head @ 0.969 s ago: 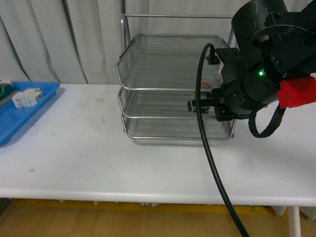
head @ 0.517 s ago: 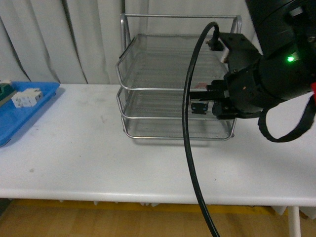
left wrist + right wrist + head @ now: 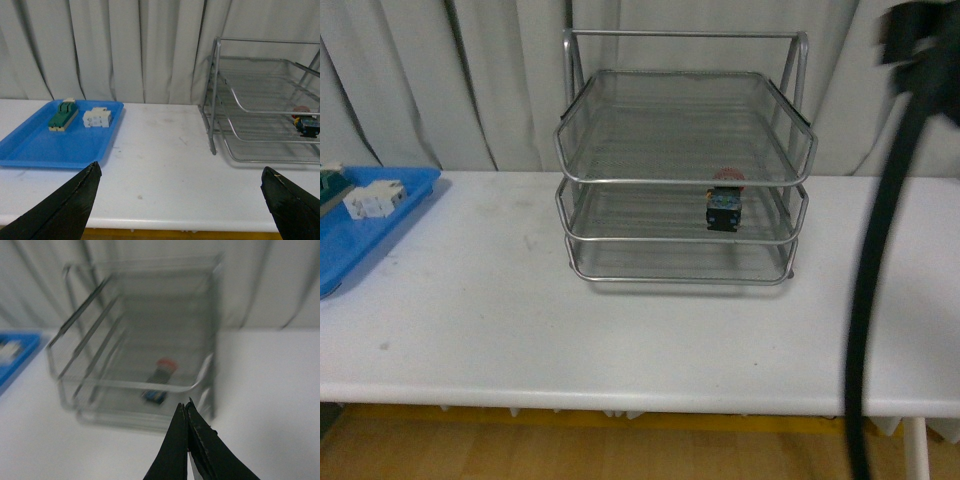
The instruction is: Place button on rack with both arms
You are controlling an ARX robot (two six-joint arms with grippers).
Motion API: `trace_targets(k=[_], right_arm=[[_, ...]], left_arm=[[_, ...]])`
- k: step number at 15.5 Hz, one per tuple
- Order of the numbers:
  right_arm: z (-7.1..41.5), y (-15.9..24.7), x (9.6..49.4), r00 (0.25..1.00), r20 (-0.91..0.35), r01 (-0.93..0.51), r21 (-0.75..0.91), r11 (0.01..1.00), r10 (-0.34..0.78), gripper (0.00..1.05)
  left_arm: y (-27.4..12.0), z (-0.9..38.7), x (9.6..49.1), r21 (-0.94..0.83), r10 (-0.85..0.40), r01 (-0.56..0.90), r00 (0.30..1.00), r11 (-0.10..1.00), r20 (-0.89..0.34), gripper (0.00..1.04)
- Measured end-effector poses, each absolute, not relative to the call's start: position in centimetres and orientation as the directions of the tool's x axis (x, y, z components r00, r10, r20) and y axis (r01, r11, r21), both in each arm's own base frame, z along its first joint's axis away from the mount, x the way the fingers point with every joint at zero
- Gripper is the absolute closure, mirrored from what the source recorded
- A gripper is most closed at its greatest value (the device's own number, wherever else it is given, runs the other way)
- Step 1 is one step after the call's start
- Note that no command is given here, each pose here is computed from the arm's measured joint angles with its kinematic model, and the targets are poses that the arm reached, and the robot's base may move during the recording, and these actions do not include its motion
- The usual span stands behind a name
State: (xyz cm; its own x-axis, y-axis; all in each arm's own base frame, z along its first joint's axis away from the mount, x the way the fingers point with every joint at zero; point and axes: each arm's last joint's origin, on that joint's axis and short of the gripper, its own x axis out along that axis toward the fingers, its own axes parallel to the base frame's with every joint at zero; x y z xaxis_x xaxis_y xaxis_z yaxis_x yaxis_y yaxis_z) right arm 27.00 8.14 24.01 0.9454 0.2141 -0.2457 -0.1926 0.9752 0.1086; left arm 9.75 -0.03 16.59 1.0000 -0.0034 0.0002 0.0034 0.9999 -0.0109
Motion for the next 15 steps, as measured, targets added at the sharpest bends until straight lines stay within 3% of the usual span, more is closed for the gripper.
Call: trace_targets(k=[1,3,5,8,15], right_arm=[[24.0,5.8,24.5,0.994,-0.091,-0.058,0.053,0.997,0.063,1.03],[23.2,2.6,21.1,0.998,-0.057,0.021,0.022,1.0,-0.019,1.03],[22.7,0.2,17.5,0.998,-0.065,0.009,0.012,1.0,-0.008,1.03],[22.2,0.0,13.9,1.0,0.014,-0.002,0.006,1.0,0.002,1.03],[19.1,0.0,12.2,1.0,0.002,0.001,0.006,1.0,-0.001,1.03]], left_arm=[[0.0,16.6,9.7,-0.011,-0.002,0.002,1.0,1.0,0.001,0.07],[0.0,16.6,9.7,-0.011,-0.002,0.002,1.0,1.0,0.0,0.07],[0.0,16.6,9.7,-0.011,-0.003,0.003,1.0,1.0,0.001,0.07],[0.0,16.6,9.7,-0.011,-0.003,0.003,1.0,1.0,0.001,0.07],[0.0,16.6,9.7,-0.011,-0.003,0.003,1.0,1.0,0.0,0.07]])
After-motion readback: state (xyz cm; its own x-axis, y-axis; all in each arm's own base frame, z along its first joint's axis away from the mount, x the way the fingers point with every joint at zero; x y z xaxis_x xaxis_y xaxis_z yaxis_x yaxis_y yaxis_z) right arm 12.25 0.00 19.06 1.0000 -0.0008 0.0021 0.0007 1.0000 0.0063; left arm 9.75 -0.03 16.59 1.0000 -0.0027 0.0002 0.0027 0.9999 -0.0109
